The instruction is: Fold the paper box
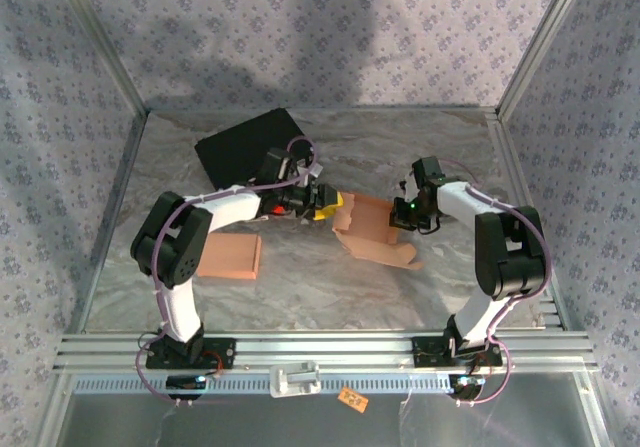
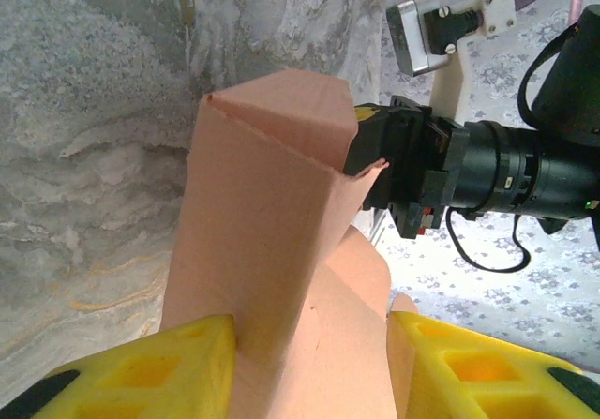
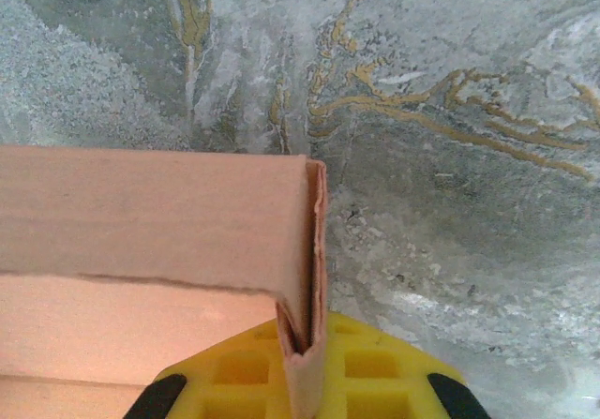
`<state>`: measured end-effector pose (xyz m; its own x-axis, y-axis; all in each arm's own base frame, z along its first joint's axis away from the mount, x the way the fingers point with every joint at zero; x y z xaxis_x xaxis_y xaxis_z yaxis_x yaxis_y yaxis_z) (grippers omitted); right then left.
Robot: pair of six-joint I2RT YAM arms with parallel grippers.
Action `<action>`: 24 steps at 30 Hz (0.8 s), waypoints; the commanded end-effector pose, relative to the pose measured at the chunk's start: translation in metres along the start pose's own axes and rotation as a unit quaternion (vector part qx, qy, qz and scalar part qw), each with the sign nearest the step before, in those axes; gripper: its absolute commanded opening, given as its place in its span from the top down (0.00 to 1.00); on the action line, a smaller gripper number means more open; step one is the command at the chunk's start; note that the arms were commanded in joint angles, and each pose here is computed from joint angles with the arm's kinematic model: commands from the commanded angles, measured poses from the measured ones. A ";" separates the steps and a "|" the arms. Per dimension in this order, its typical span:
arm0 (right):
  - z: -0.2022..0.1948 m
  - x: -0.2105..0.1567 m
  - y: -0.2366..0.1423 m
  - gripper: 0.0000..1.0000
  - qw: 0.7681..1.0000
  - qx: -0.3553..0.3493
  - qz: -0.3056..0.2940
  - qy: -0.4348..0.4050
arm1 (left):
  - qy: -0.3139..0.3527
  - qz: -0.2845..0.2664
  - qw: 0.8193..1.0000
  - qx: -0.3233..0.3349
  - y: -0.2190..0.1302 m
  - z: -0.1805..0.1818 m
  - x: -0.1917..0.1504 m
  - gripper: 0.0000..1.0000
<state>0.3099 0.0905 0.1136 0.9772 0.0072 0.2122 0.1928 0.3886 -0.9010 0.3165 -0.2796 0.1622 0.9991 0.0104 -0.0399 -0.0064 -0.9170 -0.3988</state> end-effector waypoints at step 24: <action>0.031 -0.008 -0.019 1.00 0.994 -0.109 -0.001 -0.018 | 0.075 0.022 0.966 0.247 0.019 0.014 -0.022 0.56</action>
<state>0.2984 0.1108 0.1228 0.9776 0.0532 0.2035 0.1870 0.2231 -0.9567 0.2950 -0.2957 0.1447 0.9950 -0.0974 0.0230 -0.0523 -0.7018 -0.7104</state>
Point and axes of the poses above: each hand's point on the last joint's axis, 136 mm out from that joint toward the fingers, its own y axis out along the fingers, its own z axis along the line the jaws close on, x = y × z, the point moved 8 cm from there along -y, back along the fingers, and after that the axes turned 6 degrees about -y, right-handed, at the moved point
